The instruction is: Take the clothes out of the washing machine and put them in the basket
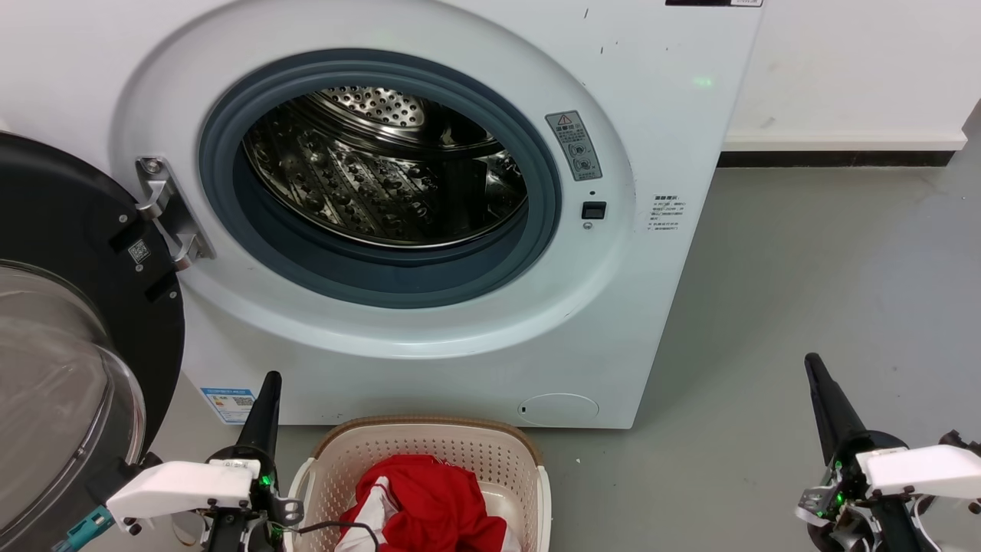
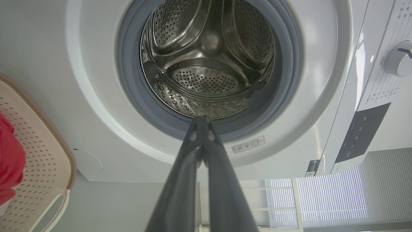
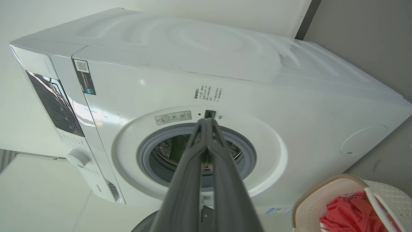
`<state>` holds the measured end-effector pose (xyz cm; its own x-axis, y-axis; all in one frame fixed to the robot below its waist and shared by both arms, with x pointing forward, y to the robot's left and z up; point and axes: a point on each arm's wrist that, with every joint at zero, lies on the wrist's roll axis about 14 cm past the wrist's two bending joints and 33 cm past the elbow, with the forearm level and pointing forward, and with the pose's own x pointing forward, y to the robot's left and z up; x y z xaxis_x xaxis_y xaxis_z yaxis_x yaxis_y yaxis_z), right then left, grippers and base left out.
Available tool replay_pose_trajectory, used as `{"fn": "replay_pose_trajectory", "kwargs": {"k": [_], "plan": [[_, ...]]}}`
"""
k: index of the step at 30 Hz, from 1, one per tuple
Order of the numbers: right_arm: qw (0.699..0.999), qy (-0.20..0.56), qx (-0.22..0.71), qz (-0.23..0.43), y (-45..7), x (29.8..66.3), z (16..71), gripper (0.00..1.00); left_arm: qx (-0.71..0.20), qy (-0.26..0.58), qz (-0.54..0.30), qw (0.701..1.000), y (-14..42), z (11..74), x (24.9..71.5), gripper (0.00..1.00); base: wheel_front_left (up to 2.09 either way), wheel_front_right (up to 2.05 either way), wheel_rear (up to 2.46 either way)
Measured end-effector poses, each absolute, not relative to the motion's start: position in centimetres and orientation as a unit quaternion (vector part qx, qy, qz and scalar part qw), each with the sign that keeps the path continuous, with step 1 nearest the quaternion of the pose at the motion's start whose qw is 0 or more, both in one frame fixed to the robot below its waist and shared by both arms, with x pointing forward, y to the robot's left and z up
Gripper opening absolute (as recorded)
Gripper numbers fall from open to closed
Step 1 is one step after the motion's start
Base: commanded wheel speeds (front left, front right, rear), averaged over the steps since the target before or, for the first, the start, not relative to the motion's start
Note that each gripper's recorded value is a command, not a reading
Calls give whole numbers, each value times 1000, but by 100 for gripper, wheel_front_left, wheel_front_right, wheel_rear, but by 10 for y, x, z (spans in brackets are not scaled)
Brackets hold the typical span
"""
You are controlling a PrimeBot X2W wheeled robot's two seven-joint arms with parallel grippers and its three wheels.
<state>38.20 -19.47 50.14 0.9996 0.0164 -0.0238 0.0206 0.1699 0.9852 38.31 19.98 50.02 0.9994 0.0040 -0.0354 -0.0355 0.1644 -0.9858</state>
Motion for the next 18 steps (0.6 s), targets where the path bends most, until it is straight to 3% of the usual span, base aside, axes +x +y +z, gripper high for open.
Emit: {"fn": "replay_pose_trajectory", "kwargs": {"k": [18], "plan": [[719, 6, 695, -4, -199, 386, 503, 0, -696, 5, 5, 718, 200, 504, 387, 0, 0, 0, 0]]}}
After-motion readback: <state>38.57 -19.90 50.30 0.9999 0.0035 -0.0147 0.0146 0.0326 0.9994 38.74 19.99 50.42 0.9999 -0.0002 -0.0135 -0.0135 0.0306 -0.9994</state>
